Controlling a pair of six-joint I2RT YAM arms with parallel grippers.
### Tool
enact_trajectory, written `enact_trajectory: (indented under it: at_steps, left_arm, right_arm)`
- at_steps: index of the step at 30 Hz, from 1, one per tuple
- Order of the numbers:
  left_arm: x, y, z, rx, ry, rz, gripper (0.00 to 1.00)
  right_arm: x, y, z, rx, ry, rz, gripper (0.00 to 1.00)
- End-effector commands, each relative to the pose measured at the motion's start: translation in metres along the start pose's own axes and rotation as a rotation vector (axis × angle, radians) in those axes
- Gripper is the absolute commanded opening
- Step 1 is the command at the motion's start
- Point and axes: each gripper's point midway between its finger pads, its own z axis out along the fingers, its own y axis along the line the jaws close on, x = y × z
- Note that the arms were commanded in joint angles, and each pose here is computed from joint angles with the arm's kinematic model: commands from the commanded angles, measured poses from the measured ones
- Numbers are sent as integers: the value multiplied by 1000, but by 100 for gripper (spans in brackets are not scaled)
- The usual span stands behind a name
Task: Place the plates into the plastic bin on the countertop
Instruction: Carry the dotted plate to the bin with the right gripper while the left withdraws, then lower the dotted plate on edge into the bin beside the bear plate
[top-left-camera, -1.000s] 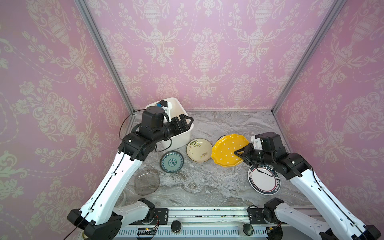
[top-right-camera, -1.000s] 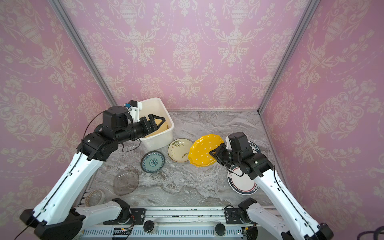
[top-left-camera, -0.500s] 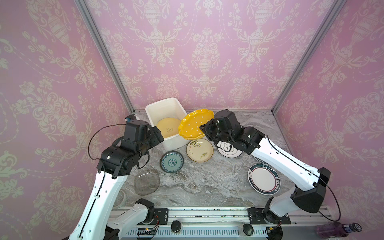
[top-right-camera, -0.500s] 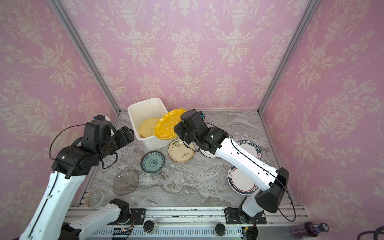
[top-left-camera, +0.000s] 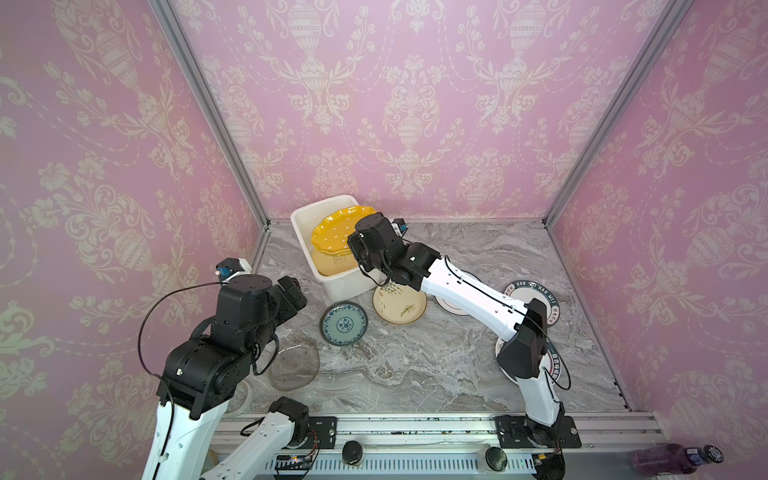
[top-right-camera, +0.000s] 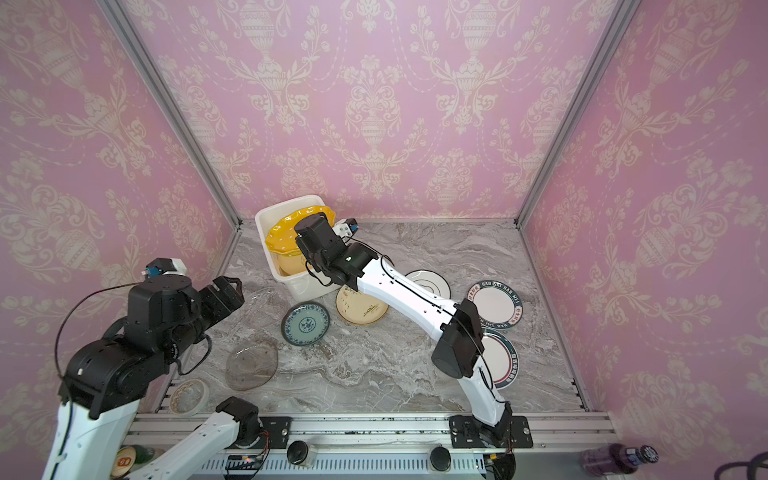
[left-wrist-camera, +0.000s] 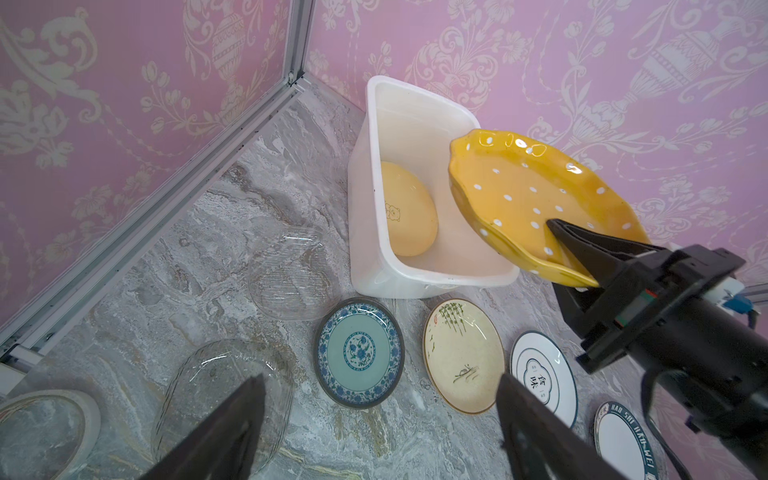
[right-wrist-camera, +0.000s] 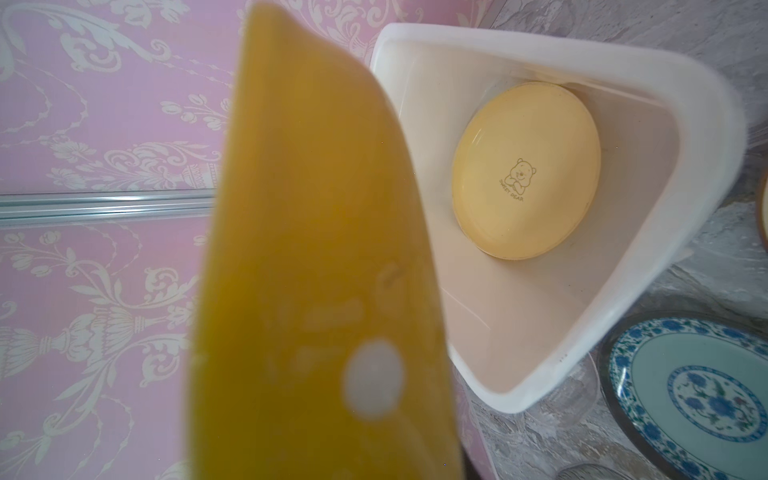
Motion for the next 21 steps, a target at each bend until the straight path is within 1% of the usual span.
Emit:
enact_trajectory:
  at_steps: [1,5,11,21]
  left_arm:
    - [5,9,-5,-22,18,26,91]
    - [7,9,-6,-24,32,55,91]
    - [8,7,-3,-30,54,90,92]
    - [17,7,5,-51,109,129,92]
  right_arm:
    - [-10,86,-18,-296,-37,144,0]
    - [-6,88,8,-368,-23,202,0]
    - [-7,81,40,-429,-5,270,0]
    - [-31,72,81,-497,-33,289,0]
